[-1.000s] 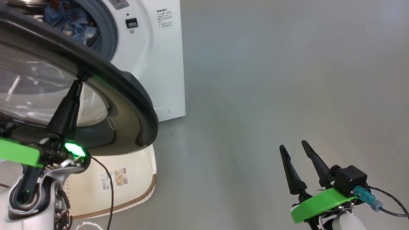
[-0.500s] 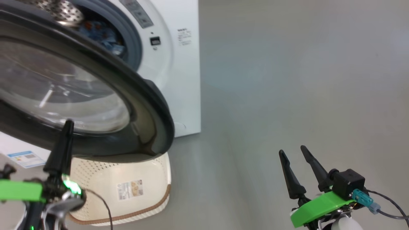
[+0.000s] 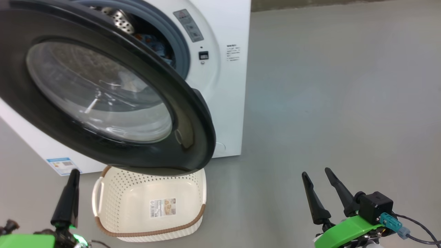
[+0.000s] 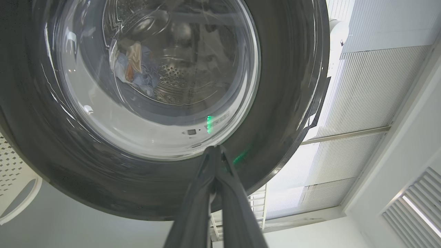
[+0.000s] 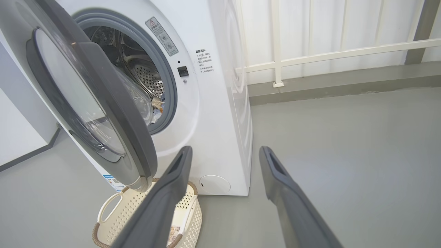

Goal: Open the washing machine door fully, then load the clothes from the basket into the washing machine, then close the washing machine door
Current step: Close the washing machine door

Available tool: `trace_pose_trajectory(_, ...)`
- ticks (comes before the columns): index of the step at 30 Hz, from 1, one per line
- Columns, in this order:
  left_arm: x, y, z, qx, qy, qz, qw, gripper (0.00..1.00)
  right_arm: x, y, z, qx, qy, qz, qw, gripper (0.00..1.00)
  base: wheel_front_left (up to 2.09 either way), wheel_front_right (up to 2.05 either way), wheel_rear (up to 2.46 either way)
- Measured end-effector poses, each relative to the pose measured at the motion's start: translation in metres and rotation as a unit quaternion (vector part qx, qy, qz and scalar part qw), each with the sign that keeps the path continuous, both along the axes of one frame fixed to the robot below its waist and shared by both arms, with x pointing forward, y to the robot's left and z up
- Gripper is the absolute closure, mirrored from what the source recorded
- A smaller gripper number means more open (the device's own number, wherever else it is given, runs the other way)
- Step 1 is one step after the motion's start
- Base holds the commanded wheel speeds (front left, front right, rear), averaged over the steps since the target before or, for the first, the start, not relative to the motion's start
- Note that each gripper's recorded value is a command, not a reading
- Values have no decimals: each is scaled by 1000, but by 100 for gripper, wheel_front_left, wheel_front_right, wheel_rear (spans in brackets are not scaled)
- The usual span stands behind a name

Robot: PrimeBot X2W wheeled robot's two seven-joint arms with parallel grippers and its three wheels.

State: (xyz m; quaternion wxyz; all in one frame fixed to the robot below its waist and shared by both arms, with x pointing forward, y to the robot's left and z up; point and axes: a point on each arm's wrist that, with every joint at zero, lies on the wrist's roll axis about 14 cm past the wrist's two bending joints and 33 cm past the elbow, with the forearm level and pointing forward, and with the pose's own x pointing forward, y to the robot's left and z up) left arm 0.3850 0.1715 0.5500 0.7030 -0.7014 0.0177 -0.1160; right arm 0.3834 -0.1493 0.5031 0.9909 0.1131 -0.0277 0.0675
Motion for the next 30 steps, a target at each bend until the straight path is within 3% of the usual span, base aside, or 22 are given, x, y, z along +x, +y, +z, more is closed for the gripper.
trace_pose_trajectory(12,-29,19,-16,5,25,60,998,100,-3,9,6,2,-8,13,1000,0,0,0,0)
trace_pose_trajectory(13,-31,21,-18,5,28,68,997,79,-4,8,5,2,-7,12,1000,0,0,0,0)
trace_pose_trajectory(14,-33,23,-20,4,31,77,997,45,-5,8,5,2,-6,12,1000,0,0,0,0)
trace_pose_trajectory(15,-34,25,-21,2,33,85,996,0,-5,8,5,2,-7,11,1000,0,0,0,0)
trace_pose_trajectory(25,-38,30,-14,16,21,122,992,0,-5,8,7,3,-10,12,1000,0,0,0,0)
trace_pose_trajectory(30,-38,35,-4,101,-1,148,984,0,-5,9,7,3,-10,13,1000,0,0,0,0)
